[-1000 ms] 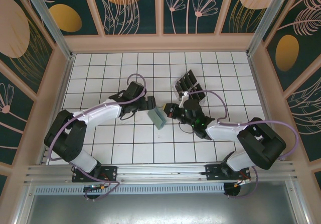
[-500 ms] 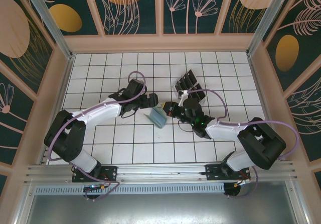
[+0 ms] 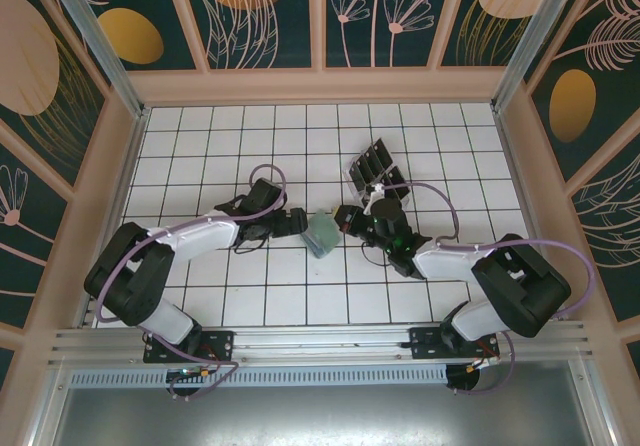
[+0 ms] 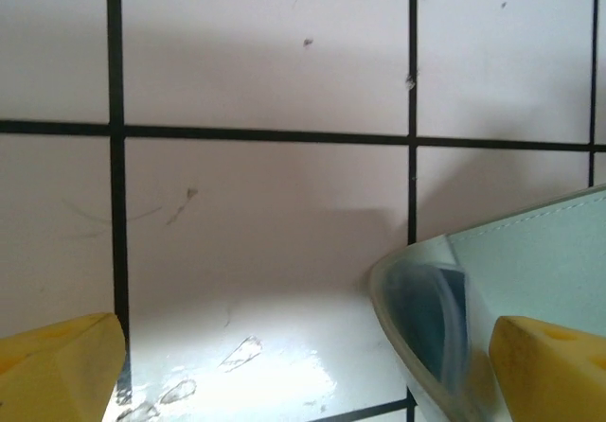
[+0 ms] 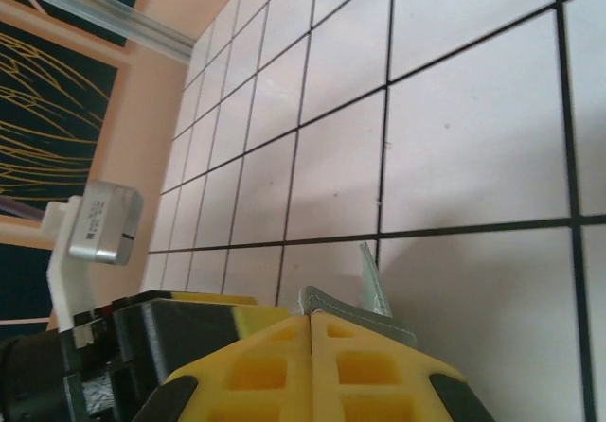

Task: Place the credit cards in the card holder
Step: Open the card holder at the center of the table.

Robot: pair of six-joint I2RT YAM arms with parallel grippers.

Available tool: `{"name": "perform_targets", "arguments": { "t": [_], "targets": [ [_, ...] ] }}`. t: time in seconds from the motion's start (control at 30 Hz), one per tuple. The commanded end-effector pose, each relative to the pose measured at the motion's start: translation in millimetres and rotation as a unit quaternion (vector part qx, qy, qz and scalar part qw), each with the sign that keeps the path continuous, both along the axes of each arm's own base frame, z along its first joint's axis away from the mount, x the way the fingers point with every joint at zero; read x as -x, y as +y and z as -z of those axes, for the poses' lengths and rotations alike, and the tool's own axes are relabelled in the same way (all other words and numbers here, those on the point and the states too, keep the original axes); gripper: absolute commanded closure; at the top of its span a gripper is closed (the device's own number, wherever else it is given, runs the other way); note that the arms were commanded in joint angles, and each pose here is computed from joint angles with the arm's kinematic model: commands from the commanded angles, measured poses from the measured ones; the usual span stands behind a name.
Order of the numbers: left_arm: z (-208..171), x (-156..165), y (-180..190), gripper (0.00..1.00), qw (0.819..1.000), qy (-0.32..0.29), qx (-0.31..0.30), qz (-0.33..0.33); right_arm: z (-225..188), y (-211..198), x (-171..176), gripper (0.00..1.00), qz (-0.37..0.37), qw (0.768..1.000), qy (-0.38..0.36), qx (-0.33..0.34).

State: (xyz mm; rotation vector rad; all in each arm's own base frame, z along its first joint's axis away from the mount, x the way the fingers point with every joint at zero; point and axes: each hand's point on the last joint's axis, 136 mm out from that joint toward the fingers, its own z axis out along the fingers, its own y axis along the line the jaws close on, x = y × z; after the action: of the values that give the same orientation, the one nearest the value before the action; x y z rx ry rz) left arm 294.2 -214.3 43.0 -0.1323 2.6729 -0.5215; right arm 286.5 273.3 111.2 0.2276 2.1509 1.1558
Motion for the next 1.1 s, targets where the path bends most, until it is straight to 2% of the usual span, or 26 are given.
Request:
{"name": "perform_targets", "arguments": {
  "t": [0.0, 0.2, 0.6, 1.07],
  "targets": [
    [-8.7, -0.9, -2.1, 0.02, 1.0, -0.015, 0.013, -0.005, 6.8, -8.7, -4.3, 1.0, 0.024, 1.0, 0.0, -0.002],
    [-18.9, -9.6, -5.1, 0.01, 0.999, -0.031, 0.012, -0.006, 19.7, -13.7, 1.3, 1.0, 0.03, 0.999, 0.017, -0.004],
    [-12.4, -20.0, -5.6, 0.01, 0.999, -0.04, -0.005, -0.004, 28.9, -27.9, 17.5, 1.0, 0.041, 0.999, 0.034, -0.004],
    [-26.7, -21.8, -9.1, 0.01, 0.998, -0.056, 0.006, 0.003, 36.4, -22.4, 28.7, 1.0, 0.032, 0.999, 0.044, -0.005]
  ]
}}
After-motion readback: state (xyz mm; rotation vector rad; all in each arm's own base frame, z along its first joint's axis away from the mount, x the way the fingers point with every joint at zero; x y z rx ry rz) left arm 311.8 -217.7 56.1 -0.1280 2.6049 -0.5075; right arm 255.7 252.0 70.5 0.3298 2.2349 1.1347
